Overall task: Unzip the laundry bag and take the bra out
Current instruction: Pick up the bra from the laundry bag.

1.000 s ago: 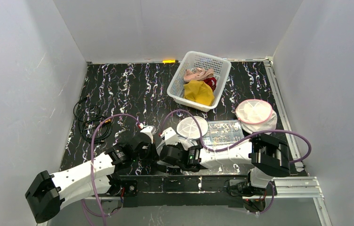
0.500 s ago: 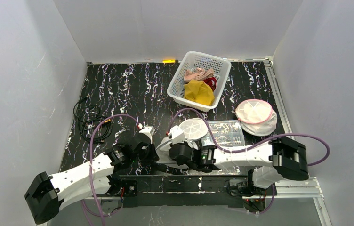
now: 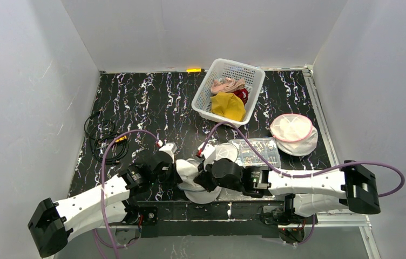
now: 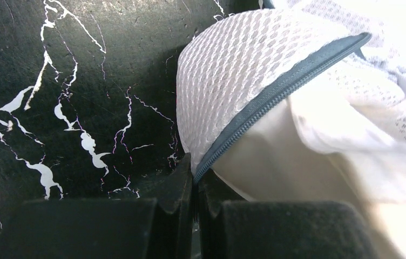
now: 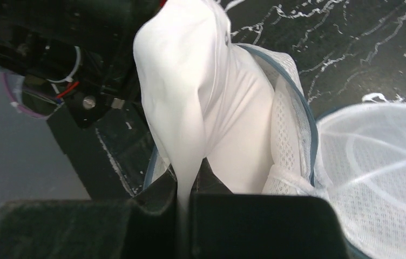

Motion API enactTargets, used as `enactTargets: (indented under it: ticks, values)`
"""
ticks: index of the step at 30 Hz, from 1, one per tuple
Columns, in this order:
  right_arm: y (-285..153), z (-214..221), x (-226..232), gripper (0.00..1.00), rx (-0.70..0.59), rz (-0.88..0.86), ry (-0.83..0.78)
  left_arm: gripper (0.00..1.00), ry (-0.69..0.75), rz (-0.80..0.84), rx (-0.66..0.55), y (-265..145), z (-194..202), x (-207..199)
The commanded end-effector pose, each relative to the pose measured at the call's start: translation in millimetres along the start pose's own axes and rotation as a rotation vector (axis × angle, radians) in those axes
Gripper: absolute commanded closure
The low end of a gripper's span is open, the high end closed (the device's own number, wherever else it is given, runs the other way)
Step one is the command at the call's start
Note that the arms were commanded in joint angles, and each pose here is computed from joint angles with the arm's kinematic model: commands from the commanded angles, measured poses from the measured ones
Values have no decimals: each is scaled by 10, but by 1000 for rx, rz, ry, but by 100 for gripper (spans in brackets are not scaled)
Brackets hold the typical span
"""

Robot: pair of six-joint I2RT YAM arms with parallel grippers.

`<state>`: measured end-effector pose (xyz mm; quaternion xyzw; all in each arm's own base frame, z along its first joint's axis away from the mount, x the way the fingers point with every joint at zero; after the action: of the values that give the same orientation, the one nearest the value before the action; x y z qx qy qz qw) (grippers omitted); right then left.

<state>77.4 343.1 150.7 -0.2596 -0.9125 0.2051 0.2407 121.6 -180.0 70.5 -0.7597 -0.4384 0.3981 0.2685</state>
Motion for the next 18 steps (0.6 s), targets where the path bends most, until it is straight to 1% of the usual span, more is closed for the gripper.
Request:
enactTargets:
  ticks: [1,7,18]
  values:
    - [-112,-244,253,99,-81,-156,24,100,-6,-32,-23,-68,-91,9]
    - [-243,-447,340,99,-146,-235,69,100,-11,-29,-36,-104,-129,-9]
    - [-464,-776,387,99,-237,-270,85,100,-23,-39,-33,-117,-130,-2]
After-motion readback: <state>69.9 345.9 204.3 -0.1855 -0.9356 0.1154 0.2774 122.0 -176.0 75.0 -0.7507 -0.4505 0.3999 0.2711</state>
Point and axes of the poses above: each gripper's point midway between its finger pads, its own y axis out along the fingers, its own x axis along the line the jaws close on, z = x × y, the point moved 2 cm from there along -y, back along the fingers, and after that the axes turned 5 degrees about y, right-handed, at the moved point
